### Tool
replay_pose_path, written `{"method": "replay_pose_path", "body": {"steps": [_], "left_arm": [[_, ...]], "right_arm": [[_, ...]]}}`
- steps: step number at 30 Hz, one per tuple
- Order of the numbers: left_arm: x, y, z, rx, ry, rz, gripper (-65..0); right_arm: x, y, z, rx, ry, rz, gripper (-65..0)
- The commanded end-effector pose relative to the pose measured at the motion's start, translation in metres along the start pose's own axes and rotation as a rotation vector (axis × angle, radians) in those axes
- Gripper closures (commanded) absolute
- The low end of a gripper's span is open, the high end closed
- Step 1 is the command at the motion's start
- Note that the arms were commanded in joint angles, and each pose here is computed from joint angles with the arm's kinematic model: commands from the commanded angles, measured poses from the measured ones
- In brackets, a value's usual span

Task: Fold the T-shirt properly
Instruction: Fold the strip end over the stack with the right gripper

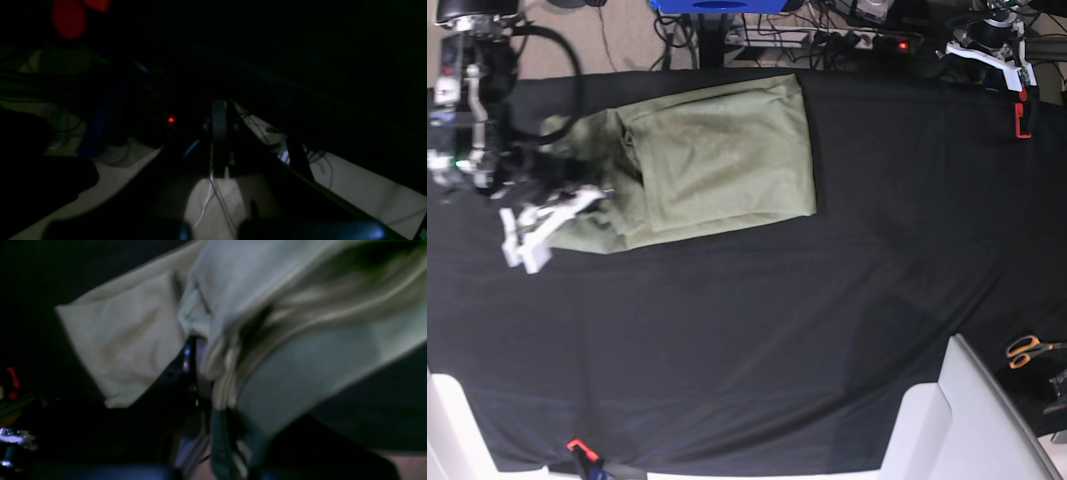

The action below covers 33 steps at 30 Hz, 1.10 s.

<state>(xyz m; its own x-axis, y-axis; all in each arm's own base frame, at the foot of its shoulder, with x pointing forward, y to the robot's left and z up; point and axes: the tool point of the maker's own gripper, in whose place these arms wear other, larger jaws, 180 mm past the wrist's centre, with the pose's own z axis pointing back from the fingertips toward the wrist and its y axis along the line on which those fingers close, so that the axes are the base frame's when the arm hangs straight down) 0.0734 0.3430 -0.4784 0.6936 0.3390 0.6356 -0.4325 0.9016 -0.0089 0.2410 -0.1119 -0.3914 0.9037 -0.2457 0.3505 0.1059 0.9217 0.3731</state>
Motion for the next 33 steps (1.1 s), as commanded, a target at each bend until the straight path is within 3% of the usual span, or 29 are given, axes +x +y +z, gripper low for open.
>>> {"method": "replay_pose_path", "body": {"steps": [1, 8, 15, 20, 25, 33], "left_arm": [[0.01, 0.004, 0.003, 0.0, -0.033, -0.011, 0.0], [0.01, 0.004, 0.003, 0.0, -0.033, -0.011, 0.0], [0.01, 0.004, 0.003, 0.0, -0.034, -0.011, 0.0], [0.009, 0.004, 0.003, 0.001, -0.032, -0.01, 0.0], [0.008, 0.004, 0.003, 0.001, -0.03, -0.008, 0.0], [0.006, 0.004, 0.003, 0.0, -0.025, -0.006, 0.0]], "right_arm": [[0.003, 0.012, 0.001, 0.02, -0.01, 0.003, -0.2], [-0.034, 0.071, -0.016, 0.045, 0.114, 0.011, -0.2], [-0.039, 0.112, -0.02, 0.077, 0.142, 0.074, -0.2], [-0.049, 0.106, -0.04, 0.029, 0.196, 0.103, -0.2], [-0.045, 0.099, -0.057, -0.013, 0.162, 0.13, -0.2], [-0.056, 0.112, -0.07, -0.015, 0.189, 0.194, -0.2]]}}
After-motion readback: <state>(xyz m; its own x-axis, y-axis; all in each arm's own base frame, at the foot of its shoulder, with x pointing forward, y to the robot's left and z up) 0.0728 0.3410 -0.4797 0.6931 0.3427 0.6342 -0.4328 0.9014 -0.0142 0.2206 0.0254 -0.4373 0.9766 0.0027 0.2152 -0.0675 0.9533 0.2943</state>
